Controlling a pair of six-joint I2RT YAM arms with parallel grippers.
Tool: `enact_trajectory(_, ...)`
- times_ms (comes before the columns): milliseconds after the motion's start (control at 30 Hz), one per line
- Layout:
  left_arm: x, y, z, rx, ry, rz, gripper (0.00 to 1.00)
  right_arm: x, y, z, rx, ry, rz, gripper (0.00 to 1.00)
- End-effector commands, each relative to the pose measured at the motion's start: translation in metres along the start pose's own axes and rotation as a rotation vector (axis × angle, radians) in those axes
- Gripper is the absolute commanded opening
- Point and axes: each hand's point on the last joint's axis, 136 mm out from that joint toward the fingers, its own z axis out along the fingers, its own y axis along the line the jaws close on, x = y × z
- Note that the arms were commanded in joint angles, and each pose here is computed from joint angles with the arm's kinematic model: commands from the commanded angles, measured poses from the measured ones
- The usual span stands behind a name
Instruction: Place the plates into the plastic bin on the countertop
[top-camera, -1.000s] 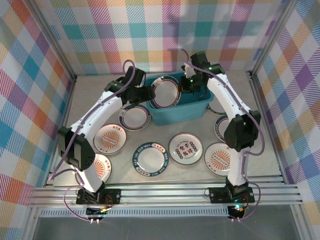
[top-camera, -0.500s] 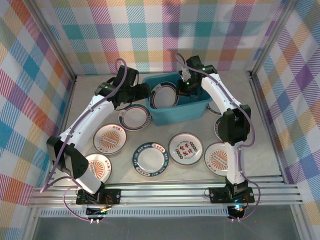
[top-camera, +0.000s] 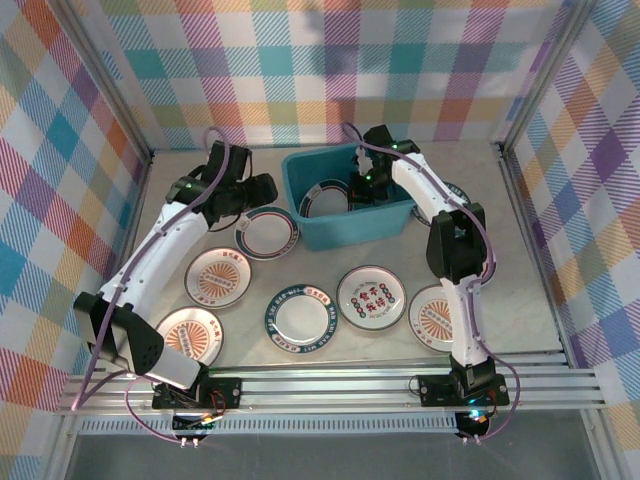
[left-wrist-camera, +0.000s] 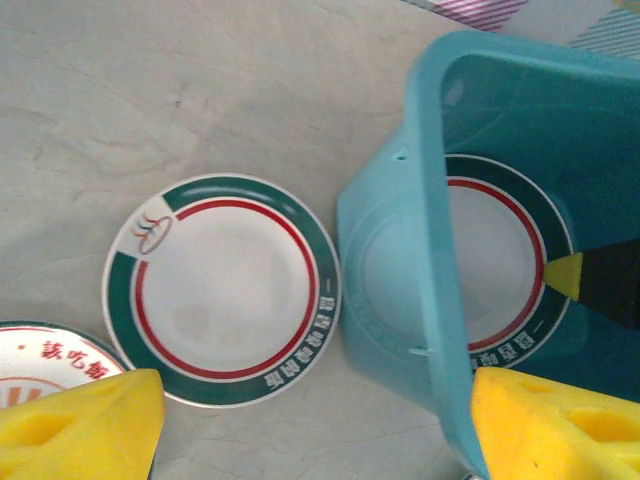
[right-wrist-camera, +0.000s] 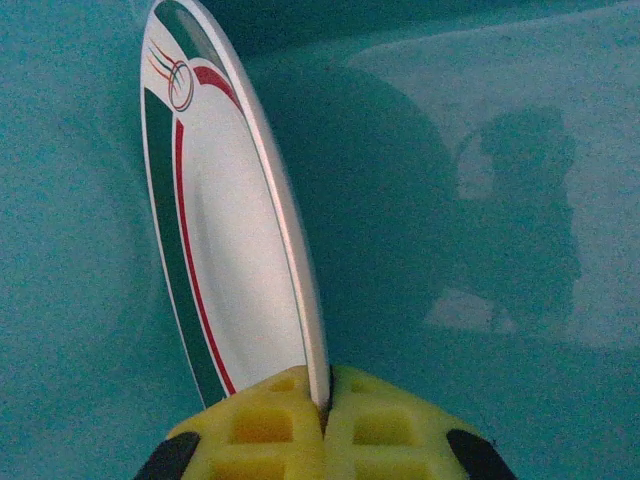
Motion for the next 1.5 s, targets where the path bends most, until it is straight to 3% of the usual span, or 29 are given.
enact_trajectory(0, 0.006, 0.015, -0.009, -0.027, 0.013, 0.020, 0.80, 0.001, 0.016, 0.012, -0.049, 0.009, -0.022, 0.02)
enact_trajectory(167, 0.017, 0.024, -0.006, -0.044, 0.055, 0.031, 0.81, 0.003, 0.011, 0.013, -0.017, 0.010, -0.026, 0.18)
enact_trajectory(400, 0.025, 0.040, -0.007, -0.062, 0.081, 0.029, 0.82, 0.001, 0.010, 0.006, 0.005, -0.009, -0.032, 0.31)
enact_trajectory(667, 0.032, 0.060, -0.008, -0.096, 0.105, 0.052, 0.82, -0.005, 0.015, -0.014, 0.019, -0.049, -0.045, 0.70)
enact_trajectory(800, 0.030, 0.070, -0.005, -0.118, 0.103, 0.094, 0.83, -0.012, 0.019, -0.036, 0.044, -0.102, -0.069, 0.81)
enact_trajectory(900, 0.027, 0.079, -0.002, -0.140, 0.104, 0.126, 0.84, -0.016, 0.023, -0.056, 0.060, -0.143, -0.087, 1.00)
enact_trajectory(1200, 0.033, 0.110, 0.036, -0.149, 0.176, 0.141, 0.84, -0.013, 0.032, -0.114, 0.110, -0.234, -0.129, 0.99)
enact_trajectory(1467, 0.038, 0.132, 0.091, -0.128, 0.275, 0.156, 0.78, 0.024, 0.045, -0.173, 0.076, -0.330, -0.137, 0.99)
